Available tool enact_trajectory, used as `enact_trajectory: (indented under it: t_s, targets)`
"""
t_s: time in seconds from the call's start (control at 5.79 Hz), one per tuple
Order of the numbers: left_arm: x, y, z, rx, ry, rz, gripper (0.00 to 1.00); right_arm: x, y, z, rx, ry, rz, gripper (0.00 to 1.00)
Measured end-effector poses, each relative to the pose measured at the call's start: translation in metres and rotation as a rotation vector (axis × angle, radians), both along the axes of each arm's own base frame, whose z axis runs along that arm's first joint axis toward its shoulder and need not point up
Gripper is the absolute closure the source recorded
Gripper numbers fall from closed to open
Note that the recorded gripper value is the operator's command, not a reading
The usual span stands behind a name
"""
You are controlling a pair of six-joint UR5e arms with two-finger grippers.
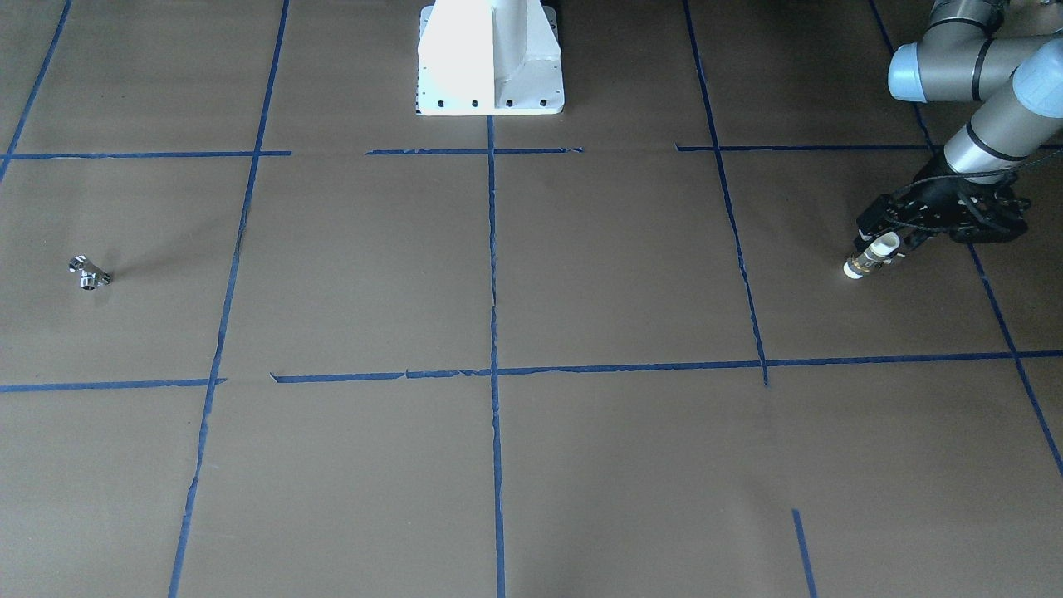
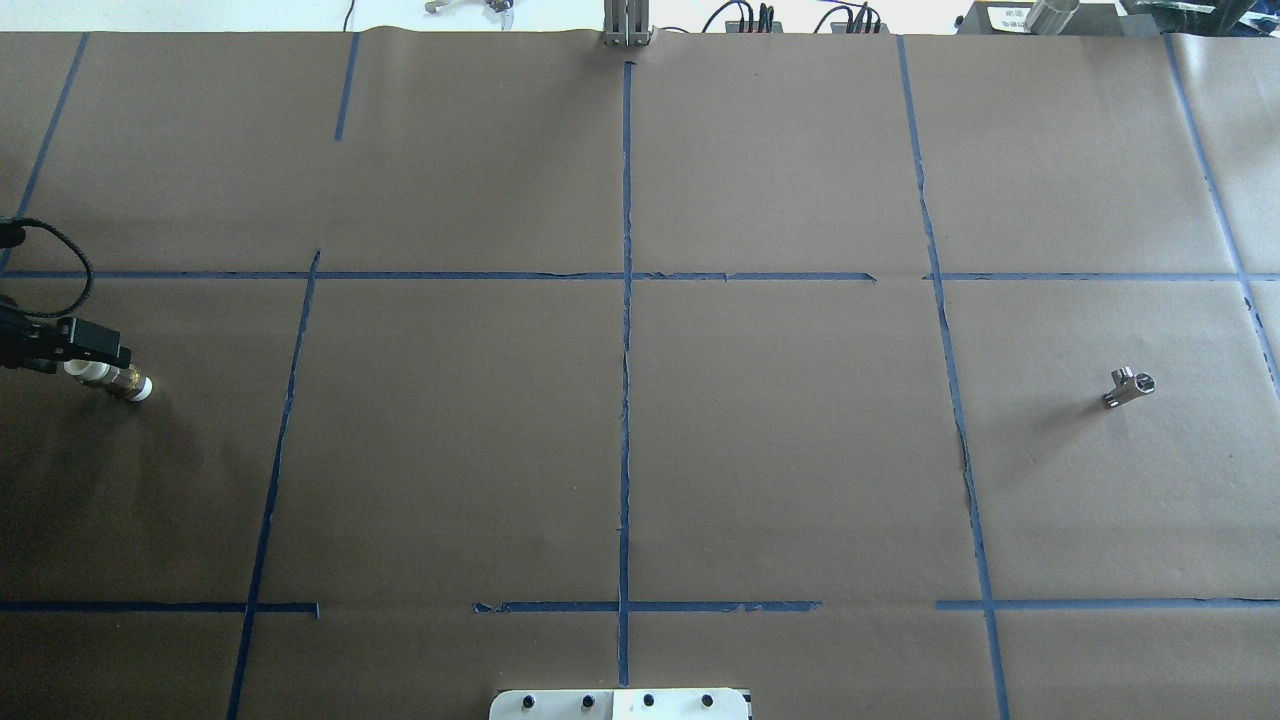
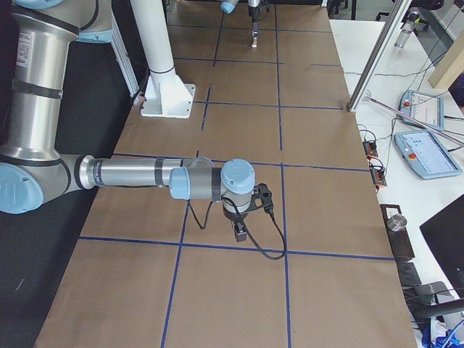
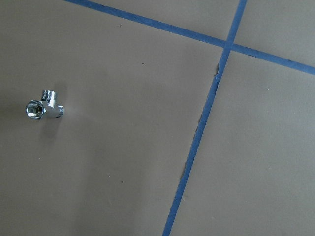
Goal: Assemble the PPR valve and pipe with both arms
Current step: 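Grasp the white PPR pipe fitting with the left gripper, then carry the white pipe fitting with the left gripper to the table center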
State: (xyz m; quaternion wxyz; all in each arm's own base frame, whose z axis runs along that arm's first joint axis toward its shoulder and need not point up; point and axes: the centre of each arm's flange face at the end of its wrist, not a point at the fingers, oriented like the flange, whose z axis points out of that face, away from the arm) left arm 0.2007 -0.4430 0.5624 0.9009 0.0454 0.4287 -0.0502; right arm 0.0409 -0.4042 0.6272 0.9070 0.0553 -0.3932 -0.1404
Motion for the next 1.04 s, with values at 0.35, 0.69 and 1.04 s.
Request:
enact_trajectory:
  t_s: [0.35,0.69,1.04]
  targets:
    - [-0.0003,0.0009,0.0013,-0.002,-0.002,0.001,0.61,-0.0003,0.0000,0.0000,-0.002,-0.001,0.000,0.00]
    - [-0.0004,0.0011,0.0000,0.000,0.000,0.002,1.00,-0.0007,0.0001,0.0005,-0.004,-0.001,0.000,0.00]
    - [-0.0039,0.0008,-0.0052,0.008,0.005,-0.005,1.00,-0.0009,0.0001,0.0007,-0.004,-0.001,0.000,0.00]
